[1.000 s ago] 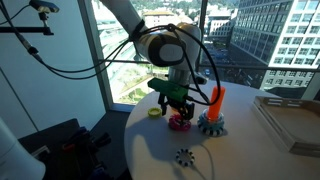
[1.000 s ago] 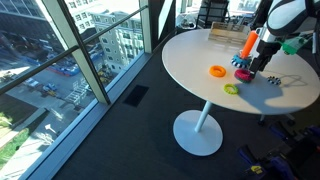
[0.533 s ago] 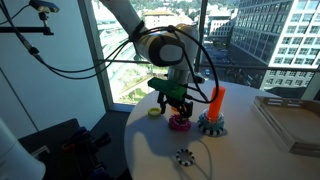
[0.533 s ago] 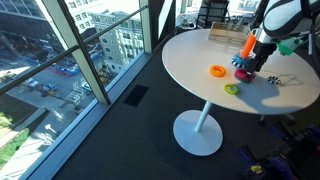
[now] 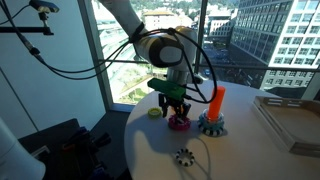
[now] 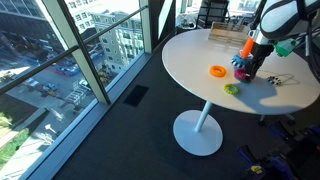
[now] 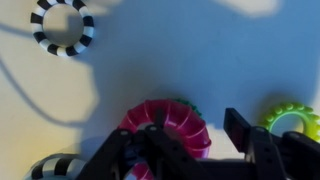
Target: Put the pink circular object on the orange object
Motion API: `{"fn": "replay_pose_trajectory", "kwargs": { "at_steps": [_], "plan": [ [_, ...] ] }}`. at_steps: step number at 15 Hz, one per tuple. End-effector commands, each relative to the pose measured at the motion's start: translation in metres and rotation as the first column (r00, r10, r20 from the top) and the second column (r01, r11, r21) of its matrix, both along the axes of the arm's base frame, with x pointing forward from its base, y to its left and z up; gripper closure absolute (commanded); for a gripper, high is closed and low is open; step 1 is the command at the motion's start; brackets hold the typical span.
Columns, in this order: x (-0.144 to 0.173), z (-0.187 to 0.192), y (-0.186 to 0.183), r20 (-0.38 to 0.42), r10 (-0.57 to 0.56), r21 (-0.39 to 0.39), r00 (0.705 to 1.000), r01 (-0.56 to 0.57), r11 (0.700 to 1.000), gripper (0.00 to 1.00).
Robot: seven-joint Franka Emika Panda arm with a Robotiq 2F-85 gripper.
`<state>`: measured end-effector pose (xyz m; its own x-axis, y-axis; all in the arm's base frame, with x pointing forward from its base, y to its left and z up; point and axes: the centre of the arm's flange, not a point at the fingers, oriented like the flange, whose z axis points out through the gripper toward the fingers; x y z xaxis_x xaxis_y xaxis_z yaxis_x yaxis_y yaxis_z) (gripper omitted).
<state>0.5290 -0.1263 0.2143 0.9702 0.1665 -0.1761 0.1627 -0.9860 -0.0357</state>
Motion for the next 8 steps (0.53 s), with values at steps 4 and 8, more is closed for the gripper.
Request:
{"fn": "replay_pose_trajectory", "kwargs": {
  "at_steps": [4,8],
  "plan": [
    [0.011,0.007,-0.002,0.018,-0.007,-0.018,1.000,0.007,1.000,0.72],
    [0.013,0.013,-0.004,0.032,-0.007,-0.022,0.999,0.008,1.000,0.33]
  ]
}}
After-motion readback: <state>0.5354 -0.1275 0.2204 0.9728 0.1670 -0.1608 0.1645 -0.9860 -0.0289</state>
